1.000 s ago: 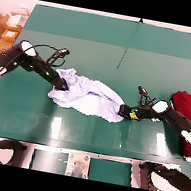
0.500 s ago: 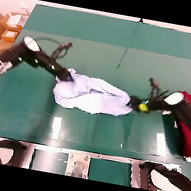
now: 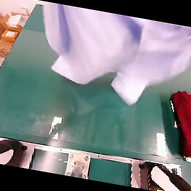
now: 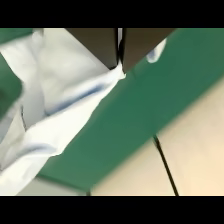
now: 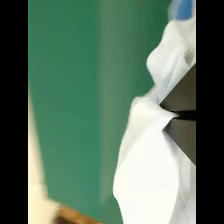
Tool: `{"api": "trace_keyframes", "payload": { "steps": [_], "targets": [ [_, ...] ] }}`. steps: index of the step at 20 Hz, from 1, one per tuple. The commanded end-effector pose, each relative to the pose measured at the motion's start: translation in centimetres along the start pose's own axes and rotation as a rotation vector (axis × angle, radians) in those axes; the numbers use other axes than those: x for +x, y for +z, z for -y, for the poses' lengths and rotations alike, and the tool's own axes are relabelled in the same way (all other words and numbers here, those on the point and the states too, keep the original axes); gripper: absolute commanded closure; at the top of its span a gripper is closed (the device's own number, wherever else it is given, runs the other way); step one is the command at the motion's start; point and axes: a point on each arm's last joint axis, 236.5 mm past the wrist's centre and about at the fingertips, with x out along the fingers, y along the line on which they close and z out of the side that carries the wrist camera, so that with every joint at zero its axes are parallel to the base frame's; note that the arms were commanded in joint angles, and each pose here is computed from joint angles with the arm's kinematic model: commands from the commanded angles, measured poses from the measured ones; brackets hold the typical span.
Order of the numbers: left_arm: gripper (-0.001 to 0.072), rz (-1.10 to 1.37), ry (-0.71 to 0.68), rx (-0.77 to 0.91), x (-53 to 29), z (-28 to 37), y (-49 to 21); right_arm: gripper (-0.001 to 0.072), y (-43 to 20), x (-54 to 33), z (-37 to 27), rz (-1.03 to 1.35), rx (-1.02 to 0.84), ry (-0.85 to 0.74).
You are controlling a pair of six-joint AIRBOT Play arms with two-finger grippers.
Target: Fold the shirts.
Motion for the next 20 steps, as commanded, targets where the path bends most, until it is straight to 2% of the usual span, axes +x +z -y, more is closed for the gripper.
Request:
{"api": "trace_keyframes", "payload": {
  "steps": [1,4,6,10,12,15,20],
  "targets": [
    [0.0686,0.240,0.116,0.115,-9.6,3.0,8.7,0.0692,6.9,-10.7,-7.3,0.318,-0.179,-0.006],
    [0.0686,0.250,0.190,0.130,-12.6,3.2,9.2,0.0692,8.8,-16.5,-9.5,0.511,-0.250,-0.083],
    [0.0686,0.192,0.251,0.111,-12.6,1.6,7.9,0.0692,8.8,-17.4,-9.1,0.537,-0.260,-0.124],
    [0.0686,0.059,0.313,0.073,-8.8,-2.3,3.3,0.0692,7.0,-12.4,-5.3,0.409,-0.174,-0.119],
    [0.0686,-0.041,0.293,0.030,-4.8,-4.3,-0.4,0.0692,4.6,-7.5,-2.5,0.286,-0.110,-0.078],
    [0.0686,-0.242,0.220,-0.054,3.8,-7.5,-8.9,0.0692,-1.4,1.5,2.7,0.075,0.017,-0.042],
    [0.0686,-0.644,0.045,-0.292,19.0,-9.8,-32.8,0.0691,-17.7,18.1,13.0,-0.220,0.247,-0.119]
  ]
}}
